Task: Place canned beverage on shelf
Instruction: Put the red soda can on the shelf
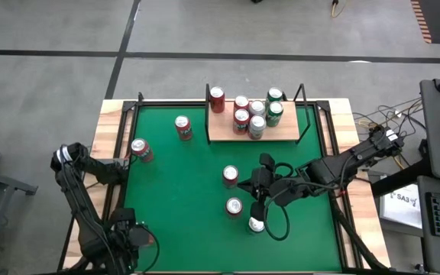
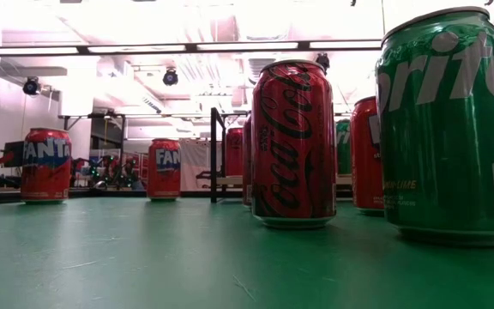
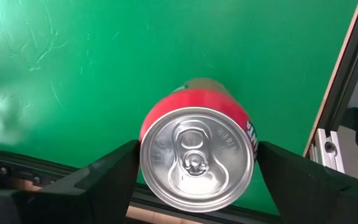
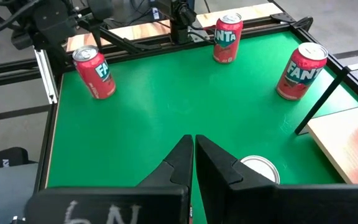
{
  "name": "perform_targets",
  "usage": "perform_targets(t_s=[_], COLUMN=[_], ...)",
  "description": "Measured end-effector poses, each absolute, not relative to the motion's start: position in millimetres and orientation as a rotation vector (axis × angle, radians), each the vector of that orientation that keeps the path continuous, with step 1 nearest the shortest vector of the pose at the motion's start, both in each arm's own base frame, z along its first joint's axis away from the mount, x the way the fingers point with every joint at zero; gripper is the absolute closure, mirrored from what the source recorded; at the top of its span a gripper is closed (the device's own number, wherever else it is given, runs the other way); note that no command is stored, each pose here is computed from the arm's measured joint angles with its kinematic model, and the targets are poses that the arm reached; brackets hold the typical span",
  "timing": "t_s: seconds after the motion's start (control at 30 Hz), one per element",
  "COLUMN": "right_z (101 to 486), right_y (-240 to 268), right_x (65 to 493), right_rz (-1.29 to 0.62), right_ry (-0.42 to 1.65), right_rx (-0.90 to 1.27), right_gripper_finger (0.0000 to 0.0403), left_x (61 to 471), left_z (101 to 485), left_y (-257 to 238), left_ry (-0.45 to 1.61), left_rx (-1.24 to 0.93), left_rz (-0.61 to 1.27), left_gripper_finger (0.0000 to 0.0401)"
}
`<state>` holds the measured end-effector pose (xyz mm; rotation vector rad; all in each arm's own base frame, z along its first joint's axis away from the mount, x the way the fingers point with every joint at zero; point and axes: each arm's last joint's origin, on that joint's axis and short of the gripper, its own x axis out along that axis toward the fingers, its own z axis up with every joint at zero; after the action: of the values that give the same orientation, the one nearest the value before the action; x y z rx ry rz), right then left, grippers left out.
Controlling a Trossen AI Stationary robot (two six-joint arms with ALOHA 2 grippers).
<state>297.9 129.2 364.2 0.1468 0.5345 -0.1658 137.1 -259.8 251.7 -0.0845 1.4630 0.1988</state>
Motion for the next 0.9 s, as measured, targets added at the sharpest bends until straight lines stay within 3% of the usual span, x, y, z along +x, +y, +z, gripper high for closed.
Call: perform_targets(t_s=[0.6, 0.9], right_z=[362.9, 362.9], right_y=[129.2, 129.1], right_x=[297.7, 297.7], right_rz=[-0.167, -0.167], right_ry=[0.539, 0.539], right_rx=[0.144, 0.144], right_gripper_finger=[0.0394, 0.0394], left_x=[138.6, 138.9], left_z=[243.6, 243.3], left_y=[-260.8, -261.3], left_ry=[1.423, 1.415], left_rx=[-0.118, -0.118], left_rz=[0.205, 0.205], left_gripper_finger=[0.0098, 0.0118])
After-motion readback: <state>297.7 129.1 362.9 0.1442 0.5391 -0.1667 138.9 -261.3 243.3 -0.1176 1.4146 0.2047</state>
